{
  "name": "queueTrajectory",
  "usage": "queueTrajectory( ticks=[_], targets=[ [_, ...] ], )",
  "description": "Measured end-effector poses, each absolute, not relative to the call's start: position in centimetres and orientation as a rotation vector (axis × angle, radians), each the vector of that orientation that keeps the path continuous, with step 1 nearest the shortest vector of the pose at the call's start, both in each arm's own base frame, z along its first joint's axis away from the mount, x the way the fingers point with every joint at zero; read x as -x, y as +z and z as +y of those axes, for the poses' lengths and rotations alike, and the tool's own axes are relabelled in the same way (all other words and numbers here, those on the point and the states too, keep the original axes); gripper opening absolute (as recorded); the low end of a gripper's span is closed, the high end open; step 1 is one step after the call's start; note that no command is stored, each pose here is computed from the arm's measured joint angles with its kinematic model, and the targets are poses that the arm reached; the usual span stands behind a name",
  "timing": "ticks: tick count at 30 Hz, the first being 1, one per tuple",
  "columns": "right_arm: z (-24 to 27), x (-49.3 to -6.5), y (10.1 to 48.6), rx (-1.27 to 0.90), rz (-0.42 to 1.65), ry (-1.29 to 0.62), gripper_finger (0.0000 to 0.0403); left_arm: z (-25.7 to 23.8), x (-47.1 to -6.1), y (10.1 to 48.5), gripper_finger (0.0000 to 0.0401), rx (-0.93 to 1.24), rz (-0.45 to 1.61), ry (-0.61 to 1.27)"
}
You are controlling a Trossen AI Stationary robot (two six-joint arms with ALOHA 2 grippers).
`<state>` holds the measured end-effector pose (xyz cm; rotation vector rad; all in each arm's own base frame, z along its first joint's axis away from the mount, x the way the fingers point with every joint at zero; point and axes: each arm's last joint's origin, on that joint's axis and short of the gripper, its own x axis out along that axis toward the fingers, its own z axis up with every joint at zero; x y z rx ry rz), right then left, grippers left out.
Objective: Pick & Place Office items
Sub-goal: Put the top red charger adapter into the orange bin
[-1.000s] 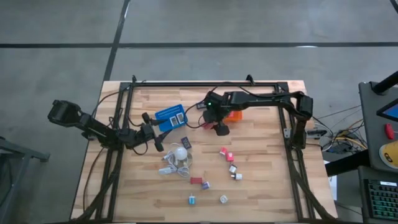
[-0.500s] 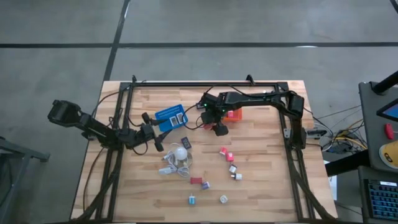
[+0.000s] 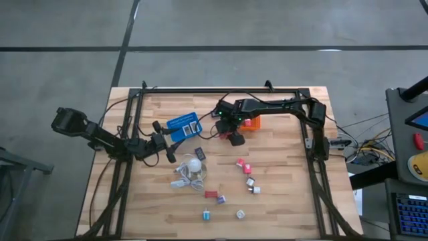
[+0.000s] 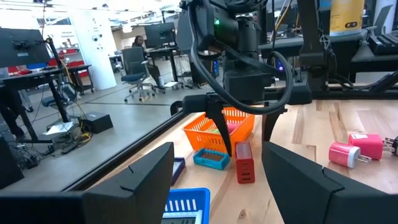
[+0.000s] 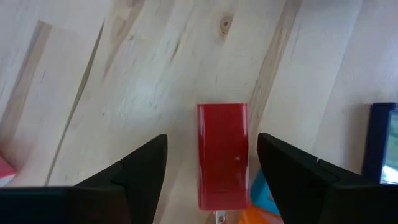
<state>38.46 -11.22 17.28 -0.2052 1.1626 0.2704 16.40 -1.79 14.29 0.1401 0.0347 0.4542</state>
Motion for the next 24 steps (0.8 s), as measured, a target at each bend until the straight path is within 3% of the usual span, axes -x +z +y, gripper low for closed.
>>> queueTrajectory(
  ticks=[16,19,22,24],
  targets=[
    [-11.1,-38.6,15.8,0.185,1.188,0.271,0.0200,-1.8,-16.5,14.4,0.0248,-0.136,0.030,0.455],
    [-11.1,-38.6,15.7,0.171,1.196,0.266,0.0173,-1.8,-16.5,14.4,0.0248,-0.136,0.030,0.455],
    [-11.0,-38.5,15.6,0.160,1.205,0.263,0.0117,-1.8,-16.5,14.4,0.0248,-0.136,0.030,0.455],
    [-10.8,-38.6,15.6,0.147,1.207,0.254,0.0109,-1.8,-16.5,14.4,0.0248,-0.136,0.030,0.455]
  ],
)
